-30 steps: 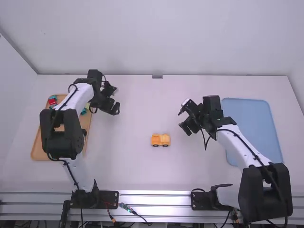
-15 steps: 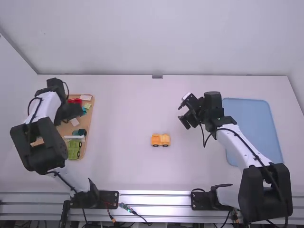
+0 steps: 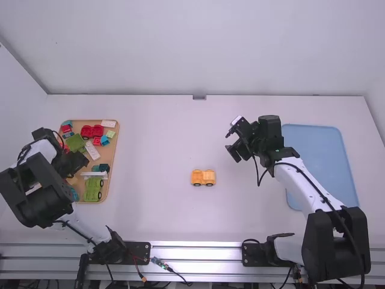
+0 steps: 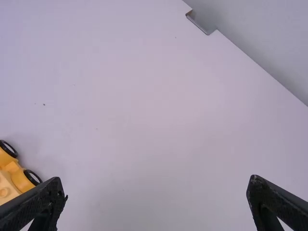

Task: Assemble lego blocks to make yellow taxi

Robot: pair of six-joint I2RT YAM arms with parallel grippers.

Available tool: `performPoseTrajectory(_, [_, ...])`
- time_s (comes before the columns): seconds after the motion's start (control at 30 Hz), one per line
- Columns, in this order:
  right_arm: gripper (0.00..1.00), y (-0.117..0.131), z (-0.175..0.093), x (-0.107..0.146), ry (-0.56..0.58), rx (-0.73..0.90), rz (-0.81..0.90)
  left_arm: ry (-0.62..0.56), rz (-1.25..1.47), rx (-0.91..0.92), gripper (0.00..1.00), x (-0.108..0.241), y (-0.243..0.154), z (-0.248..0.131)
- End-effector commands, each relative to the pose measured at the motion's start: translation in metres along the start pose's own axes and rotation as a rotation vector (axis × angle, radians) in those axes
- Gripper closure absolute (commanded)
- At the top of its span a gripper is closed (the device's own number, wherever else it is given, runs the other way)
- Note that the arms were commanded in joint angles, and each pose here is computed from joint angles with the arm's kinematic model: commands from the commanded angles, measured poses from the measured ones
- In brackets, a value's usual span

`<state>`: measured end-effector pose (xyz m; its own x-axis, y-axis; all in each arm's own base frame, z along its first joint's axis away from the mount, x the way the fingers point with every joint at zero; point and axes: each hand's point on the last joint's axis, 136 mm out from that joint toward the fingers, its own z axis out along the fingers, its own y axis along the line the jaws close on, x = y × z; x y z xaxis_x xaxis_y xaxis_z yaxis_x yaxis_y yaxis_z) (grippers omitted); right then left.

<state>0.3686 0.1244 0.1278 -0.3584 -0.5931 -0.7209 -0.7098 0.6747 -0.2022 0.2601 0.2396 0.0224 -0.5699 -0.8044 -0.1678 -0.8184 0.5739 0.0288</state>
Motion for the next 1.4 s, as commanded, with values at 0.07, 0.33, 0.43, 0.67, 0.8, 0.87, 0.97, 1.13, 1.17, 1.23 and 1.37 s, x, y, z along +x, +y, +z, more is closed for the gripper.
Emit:
performPoseTrajectory(0.07, [0.01,-0.007,-0.007,-0.017,-0.041,0.02,-0.01,-0.005,-0.028,0.023,0.11,0.003,0.01,0.006])
performPoseTrajectory(0.33, [0.01,-0.006,-0.007,-0.017,-0.04,0.019,-0.009,-0.046,0.037,0.084,0.28,0.004,0.0,0.02])
performPoseTrajectory(0.43, [0.01,-0.006,-0.007,-0.017,-0.04,0.02,-0.009,-0.058,0.037,0.082,0.37,0.004,0.001,0.024])
performPoseTrajectory(0.67, [0.01,-0.007,-0.007,-0.016,-0.038,0.021,-0.009,-0.092,0.028,0.052,0.41,0.004,0.007,0.032])
performPoseTrajectory(0.8, [0.01,-0.006,-0.007,-0.016,-0.036,0.02,-0.008,-0.106,0.024,0.04,0.3,0.005,0.01,0.036])
performPoseTrajectory(0.87, [0.01,-0.007,-0.007,-0.016,-0.036,0.02,-0.008,-0.111,0.016,0.04,0.29,0.003,0.012,0.037])
performPoseTrajectory(0.97, [0.01,-0.006,-0.007,-0.016,-0.036,0.02,-0.008,-0.12,-0.013,0.041,0.31,0.001,0.013,0.037])
performPoseTrajectory(1.13, [0.01,-0.006,-0.007,-0.015,-0.033,0.018,-0.007,-0.122,-0.01,0.042,0.4,0.001,0.012,0.037])
performPoseTrajectory(1.17, [0.01,-0.006,-0.007,-0.015,-0.032,0.018,-0.006,-0.123,-0.011,0.042,0.44,0.001,0.014,0.038])
performPoseTrajectory(1.23, [0.01,-0.006,-0.007,-0.014,-0.03,0.016,-0.006,-0.123,-0.009,0.042,0.57,0.003,0.013,0.04])
performPoseTrajectory(1.37, [0.01,-0.006,-0.007,-0.014,-0.03,0.016,-0.006,-0.13,-0.008,0.044,0.69,0.005,0.013,0.043])
